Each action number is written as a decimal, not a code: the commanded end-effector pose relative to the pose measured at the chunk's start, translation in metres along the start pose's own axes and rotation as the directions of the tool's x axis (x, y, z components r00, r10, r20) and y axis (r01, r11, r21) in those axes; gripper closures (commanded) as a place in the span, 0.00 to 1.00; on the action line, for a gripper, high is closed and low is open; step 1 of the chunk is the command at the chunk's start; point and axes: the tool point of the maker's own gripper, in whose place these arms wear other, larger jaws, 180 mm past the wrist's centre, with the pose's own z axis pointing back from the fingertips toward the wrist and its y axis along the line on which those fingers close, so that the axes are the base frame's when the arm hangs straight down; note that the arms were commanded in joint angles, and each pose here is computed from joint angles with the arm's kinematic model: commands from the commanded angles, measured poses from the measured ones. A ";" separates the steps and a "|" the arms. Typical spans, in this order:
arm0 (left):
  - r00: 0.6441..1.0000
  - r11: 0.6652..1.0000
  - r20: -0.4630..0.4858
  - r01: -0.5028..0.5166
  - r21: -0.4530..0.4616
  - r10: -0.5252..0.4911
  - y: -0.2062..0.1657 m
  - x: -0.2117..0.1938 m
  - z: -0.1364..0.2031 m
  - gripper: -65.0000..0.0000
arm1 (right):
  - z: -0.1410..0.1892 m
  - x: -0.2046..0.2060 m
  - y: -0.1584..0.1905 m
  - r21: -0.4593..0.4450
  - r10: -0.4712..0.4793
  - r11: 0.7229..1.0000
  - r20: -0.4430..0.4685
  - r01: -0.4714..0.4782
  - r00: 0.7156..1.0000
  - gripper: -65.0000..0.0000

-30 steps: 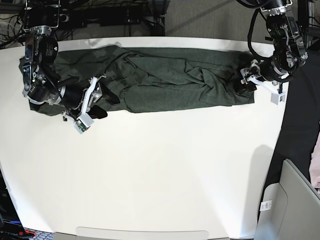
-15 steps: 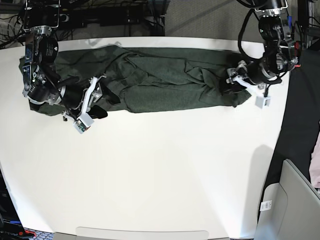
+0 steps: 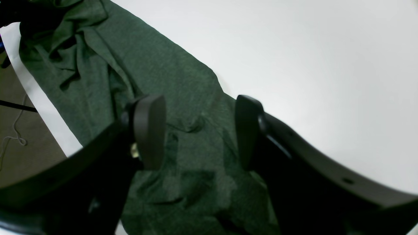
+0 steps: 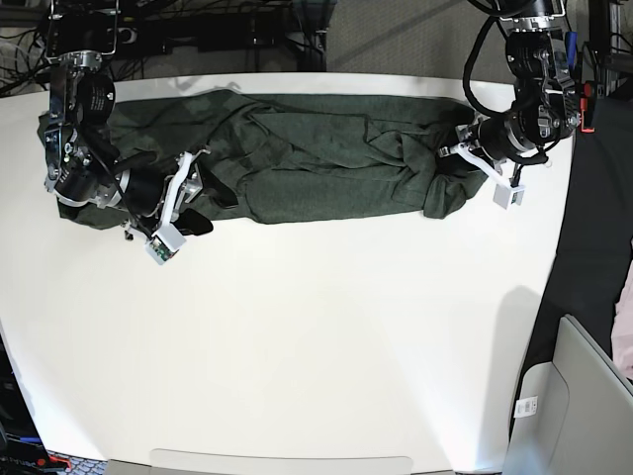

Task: Fold the T-shirt properly
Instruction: 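Fold the end held by the left gripper inward toward the right gripper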

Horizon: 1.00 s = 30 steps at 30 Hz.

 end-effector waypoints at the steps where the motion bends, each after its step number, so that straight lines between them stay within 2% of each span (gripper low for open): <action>1: 1.000 1.000 0.027 0.015 0.005 -0.015 -0.001 0.013 0.008 1.00 | 0.006 0.017 0.000 0.003 0.025 1.000 0.055 -0.025 0.998 0.48; 4: 0.993 1.000 0.117 0.009 0.024 -0.012 0.003 0.035 0.027 1.00 | 0.008 0.015 -0.003 -0.004 0.032 0.999 0.046 -0.032 0.998 0.48; 9: 0.968 0.997 0.240 0.057 0.045 -0.066 -0.005 0.065 0.057 1.00 | 0.019 0.013 -0.015 -0.036 0.017 0.999 0.051 -0.015 0.999 0.48; 13: 0.956 0.995 0.274 0.091 0.045 -0.100 -0.016 0.073 0.066 1.00 | 0.031 0.016 -0.024 -0.060 -0.009 0.998 0.087 0.015 0.996 0.48; 18: 0.952 0.995 0.288 0.100 0.023 -0.103 -0.027 0.073 0.066 1.00 | 0.040 0.014 -0.034 -0.090 0.004 0.996 0.069 0.002 0.998 0.48; 20: 0.951 0.996 0.299 0.093 -0.019 -0.083 -0.041 0.069 0.063 1.00 | 0.042 0.013 -0.035 -0.093 0.007 0.996 0.065 -0.001 0.998 0.48; 23: 0.953 0.988 0.304 0.060 -0.146 -0.013 -0.068 0.063 0.056 1.00 | 0.043 0.013 -0.037 -0.097 0.010 0.995 0.062 -0.003 0.998 0.48; 27: 0.956 0.956 0.281 0.006 -0.295 0.081 -0.100 0.053 0.049 1.00 | 0.042 0.014 -0.037 -0.097 0.008 0.995 0.064 -0.002 0.998 0.48; 30: 0.964 0.921 0.241 -0.010 -0.390 0.113 -0.131 0.042 0.040 1.00 | 0.043 0.014 -0.038 -0.099 0.011 0.995 0.063 -0.004 0.998 0.48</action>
